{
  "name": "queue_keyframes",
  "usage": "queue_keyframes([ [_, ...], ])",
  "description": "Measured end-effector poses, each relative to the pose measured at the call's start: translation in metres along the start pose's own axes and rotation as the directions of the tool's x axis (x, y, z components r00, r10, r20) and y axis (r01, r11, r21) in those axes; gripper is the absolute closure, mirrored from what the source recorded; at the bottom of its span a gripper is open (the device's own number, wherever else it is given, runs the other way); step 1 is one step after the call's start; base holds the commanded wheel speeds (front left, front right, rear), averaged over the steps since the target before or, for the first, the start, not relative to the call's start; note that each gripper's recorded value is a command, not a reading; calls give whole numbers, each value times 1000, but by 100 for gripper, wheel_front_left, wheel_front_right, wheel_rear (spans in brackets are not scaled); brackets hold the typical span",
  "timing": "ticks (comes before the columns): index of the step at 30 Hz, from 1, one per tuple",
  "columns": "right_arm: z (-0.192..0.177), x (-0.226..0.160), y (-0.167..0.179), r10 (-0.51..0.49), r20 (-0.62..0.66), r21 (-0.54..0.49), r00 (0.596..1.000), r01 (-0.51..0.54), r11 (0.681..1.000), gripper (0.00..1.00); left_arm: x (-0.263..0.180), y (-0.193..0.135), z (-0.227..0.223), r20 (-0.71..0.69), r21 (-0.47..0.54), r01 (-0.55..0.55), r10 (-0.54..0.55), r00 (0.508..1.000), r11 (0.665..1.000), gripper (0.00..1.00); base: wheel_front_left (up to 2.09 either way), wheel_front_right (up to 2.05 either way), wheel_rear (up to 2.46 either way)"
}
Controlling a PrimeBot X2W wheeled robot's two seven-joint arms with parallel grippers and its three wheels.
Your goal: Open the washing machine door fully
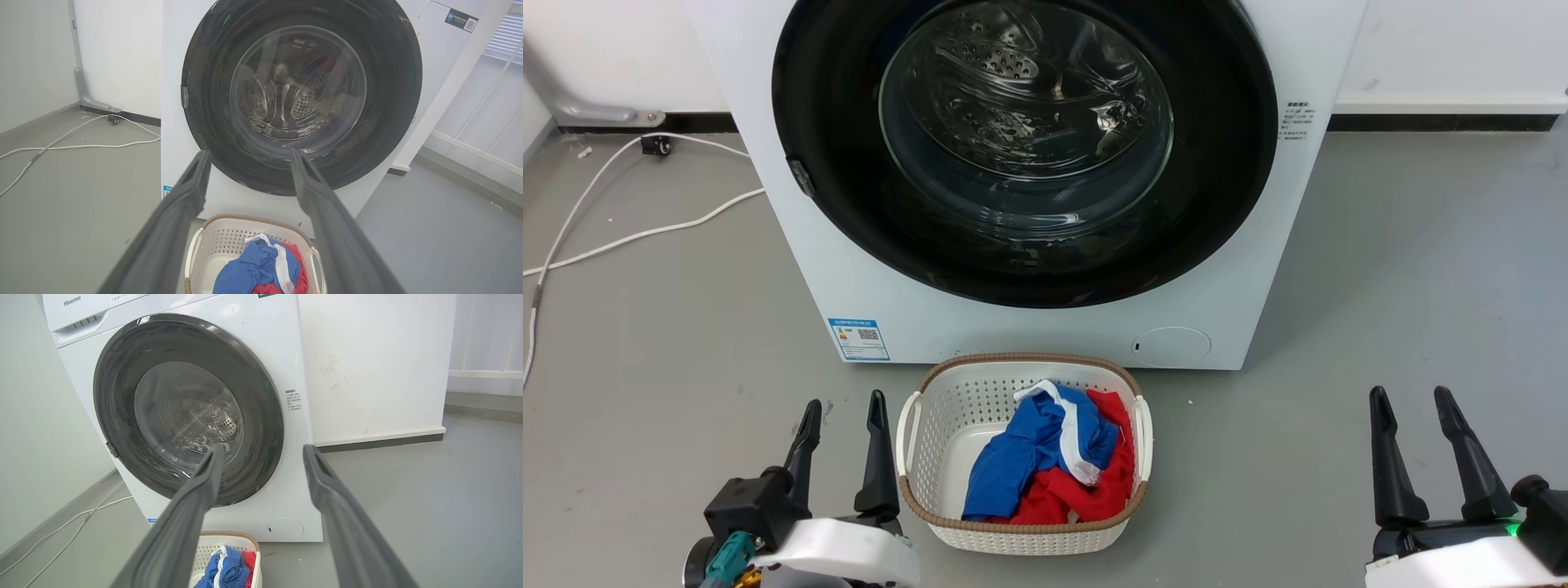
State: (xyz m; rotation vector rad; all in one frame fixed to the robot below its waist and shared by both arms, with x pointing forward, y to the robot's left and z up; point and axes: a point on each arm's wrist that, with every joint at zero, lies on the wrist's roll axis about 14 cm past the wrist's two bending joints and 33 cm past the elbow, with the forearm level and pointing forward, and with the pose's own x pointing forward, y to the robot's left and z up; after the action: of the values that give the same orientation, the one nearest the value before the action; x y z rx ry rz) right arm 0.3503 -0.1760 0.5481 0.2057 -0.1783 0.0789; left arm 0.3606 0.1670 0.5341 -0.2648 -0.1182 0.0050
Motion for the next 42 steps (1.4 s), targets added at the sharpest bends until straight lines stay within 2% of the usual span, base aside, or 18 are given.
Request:
queue_keyframes([
  [23, 4, -8, 5, 31, 29, -116, 999, -27, 993, 0, -9, -2, 3, 39, 144, 24, -30, 999, 989, 0, 0, 0, 0],
  [35, 2, -13, 6, 40, 26, -166, 999, -35, 986, 0, -14, -4, -2, 34, 173, 44, -51, 998, 984, 0, 0, 0, 0],
  [42, 1, -13, 3, 30, 24, -155, 999, -26, 988, 0, -14, -1, -3, 32, 155, 34, -39, 999, 987, 0, 0, 0, 0],
])
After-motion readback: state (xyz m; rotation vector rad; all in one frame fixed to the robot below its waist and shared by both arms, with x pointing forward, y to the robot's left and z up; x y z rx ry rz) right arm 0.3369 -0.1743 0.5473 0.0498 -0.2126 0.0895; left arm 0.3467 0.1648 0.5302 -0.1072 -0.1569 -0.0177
